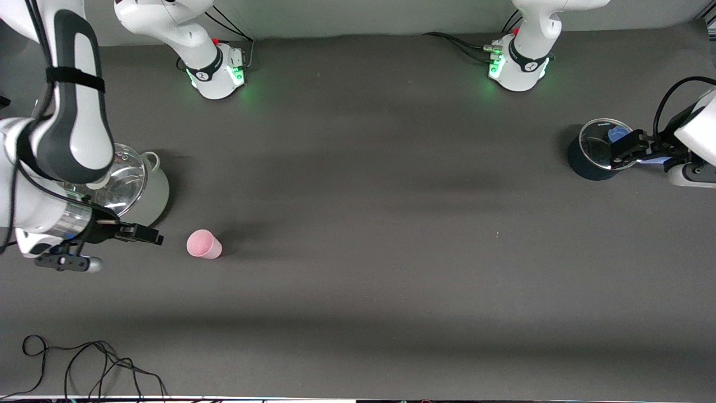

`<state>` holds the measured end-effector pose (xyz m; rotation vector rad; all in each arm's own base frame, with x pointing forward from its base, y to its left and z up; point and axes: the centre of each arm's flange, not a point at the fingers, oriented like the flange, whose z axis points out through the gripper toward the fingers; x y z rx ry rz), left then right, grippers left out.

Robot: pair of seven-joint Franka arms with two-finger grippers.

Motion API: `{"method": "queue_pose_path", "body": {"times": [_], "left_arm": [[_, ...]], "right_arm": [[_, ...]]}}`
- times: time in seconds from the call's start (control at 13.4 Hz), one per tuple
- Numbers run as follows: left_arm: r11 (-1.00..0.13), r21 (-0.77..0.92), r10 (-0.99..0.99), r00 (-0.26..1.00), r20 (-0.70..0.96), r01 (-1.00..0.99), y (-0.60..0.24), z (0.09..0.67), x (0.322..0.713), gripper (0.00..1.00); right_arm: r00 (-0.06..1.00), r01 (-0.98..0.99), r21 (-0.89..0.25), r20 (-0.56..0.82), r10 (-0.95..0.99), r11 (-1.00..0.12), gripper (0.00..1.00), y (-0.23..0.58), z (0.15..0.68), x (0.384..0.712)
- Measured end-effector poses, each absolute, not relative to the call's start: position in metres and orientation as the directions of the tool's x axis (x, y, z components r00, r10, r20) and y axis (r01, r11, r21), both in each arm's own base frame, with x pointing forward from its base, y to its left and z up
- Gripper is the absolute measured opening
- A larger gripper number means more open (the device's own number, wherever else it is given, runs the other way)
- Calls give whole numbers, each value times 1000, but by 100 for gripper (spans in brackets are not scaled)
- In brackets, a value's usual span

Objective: Transfer pink cup from left to right arm

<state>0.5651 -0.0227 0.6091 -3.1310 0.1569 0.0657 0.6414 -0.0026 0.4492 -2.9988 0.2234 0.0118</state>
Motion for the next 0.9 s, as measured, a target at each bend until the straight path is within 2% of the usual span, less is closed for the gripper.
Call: {"method": "queue_pose_path", "body": {"times": [0.3, 0.9], "left_arm": [[-995, 1, -102, 993, -57, -102, -24, 601, 565, 100], [-994, 19, -105, 993, -60, -104, -27, 600, 565, 100]], "right_arm": [[987, -161, -128, -41, -157, -979, 100, 3, 481, 632], [986, -161, -106, -54, -156, -981, 100, 1, 487, 628]]}}
